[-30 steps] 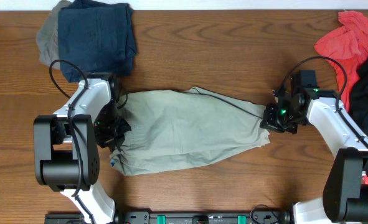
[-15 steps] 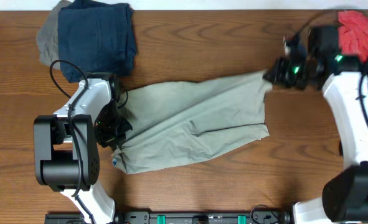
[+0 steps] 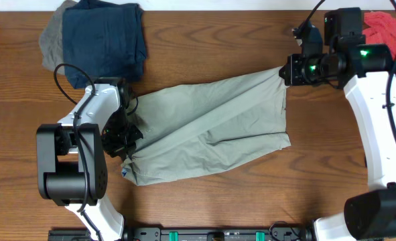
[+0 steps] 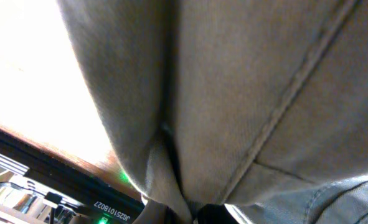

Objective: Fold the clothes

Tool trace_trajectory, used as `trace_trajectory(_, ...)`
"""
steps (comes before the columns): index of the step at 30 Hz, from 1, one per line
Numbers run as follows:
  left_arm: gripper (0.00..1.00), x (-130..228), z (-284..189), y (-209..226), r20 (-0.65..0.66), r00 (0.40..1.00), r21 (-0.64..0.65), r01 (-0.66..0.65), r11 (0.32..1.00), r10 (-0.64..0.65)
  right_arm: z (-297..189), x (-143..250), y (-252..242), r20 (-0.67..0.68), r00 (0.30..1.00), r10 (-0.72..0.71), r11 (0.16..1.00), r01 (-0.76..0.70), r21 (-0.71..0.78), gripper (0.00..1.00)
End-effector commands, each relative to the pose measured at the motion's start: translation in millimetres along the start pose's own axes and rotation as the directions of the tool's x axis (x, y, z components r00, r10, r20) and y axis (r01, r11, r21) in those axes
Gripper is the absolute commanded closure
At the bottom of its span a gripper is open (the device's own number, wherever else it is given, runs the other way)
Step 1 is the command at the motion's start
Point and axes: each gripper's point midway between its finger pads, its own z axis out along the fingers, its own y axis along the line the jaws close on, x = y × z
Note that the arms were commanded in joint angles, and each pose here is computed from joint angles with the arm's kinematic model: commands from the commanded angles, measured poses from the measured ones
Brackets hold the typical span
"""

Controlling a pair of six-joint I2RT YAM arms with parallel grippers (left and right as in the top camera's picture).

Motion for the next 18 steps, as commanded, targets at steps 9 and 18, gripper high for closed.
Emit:
trace_trajectory(9,0.94,-7,-5,8,0.036,0.999,-0.029,0.006,1.0,-0.005,33,-37,-46,0.104,0.994,-0.031,0.989,0.016,0.15,0.99)
trace_trajectory(18,0.94,-6,-5,9,0.033,0.999,-0.031,-0.011,0.999,0.012,28,-54,-42,0.155,0.982,-0.11,0.984,0.086,0.156,0.99)
